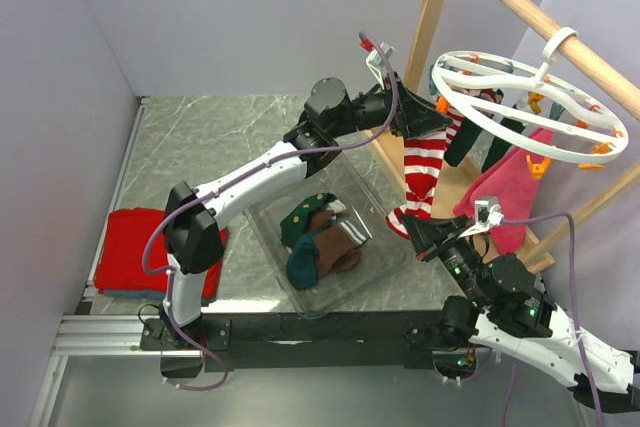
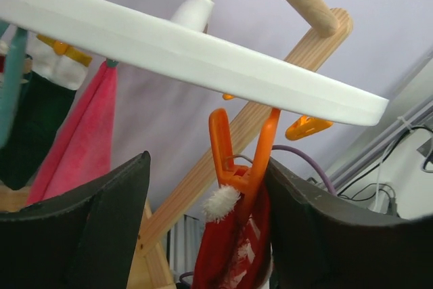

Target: Remove the socks clipped to the hanger

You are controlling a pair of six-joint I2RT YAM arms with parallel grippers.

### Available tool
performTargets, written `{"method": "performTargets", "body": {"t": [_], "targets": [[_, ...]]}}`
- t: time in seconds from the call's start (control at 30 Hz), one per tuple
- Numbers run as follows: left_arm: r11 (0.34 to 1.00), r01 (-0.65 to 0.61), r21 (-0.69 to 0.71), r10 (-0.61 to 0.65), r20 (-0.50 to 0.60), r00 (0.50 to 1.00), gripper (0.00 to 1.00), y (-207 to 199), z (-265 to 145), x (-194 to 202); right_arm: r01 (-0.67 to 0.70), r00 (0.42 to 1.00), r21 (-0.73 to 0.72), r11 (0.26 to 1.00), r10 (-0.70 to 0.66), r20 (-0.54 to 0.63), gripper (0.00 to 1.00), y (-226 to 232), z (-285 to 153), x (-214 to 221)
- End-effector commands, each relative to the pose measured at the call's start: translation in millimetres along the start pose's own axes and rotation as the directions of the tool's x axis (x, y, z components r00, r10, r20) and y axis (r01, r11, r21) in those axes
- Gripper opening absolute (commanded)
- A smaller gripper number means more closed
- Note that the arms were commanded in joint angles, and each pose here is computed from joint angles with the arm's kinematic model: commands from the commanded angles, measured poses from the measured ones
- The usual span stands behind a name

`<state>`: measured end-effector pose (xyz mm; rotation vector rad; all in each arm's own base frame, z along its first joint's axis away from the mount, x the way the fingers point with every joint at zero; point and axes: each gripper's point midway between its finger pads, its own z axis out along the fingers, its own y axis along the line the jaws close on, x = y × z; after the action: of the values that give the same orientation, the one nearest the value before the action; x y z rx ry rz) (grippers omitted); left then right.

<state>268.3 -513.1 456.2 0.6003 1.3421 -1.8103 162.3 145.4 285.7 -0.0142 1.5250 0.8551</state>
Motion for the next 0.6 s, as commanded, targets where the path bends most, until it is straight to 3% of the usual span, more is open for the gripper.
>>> {"method": "performTargets", "body": {"t": [0.0,0.23,0.57], "targets": [[0.990,-0.060,0.127,0.050,0.081,0.995,0.69,-45.4,0.8,-35.1,-0.016,1.000,-0.021,1.000,0.017,0.012,0.00,5.0,-3.5,-8.3],[0.988,-0.048,0.149,0.034,0.096,0.995,0.73,-49.4,3.1,-39.6,-0.019,1.000,-0.025,1.000,0.020,0.004,0.00,4.6,-3.6,-4.6],[0.987,-0.030,0.160,0.014,0.100,0.995,0.54,-51.7,6.1,-42.3,-0.019,1.000,-0.029,0.999,0.019,-0.003,0.00,5.7,-3.5,-3.0]]}}
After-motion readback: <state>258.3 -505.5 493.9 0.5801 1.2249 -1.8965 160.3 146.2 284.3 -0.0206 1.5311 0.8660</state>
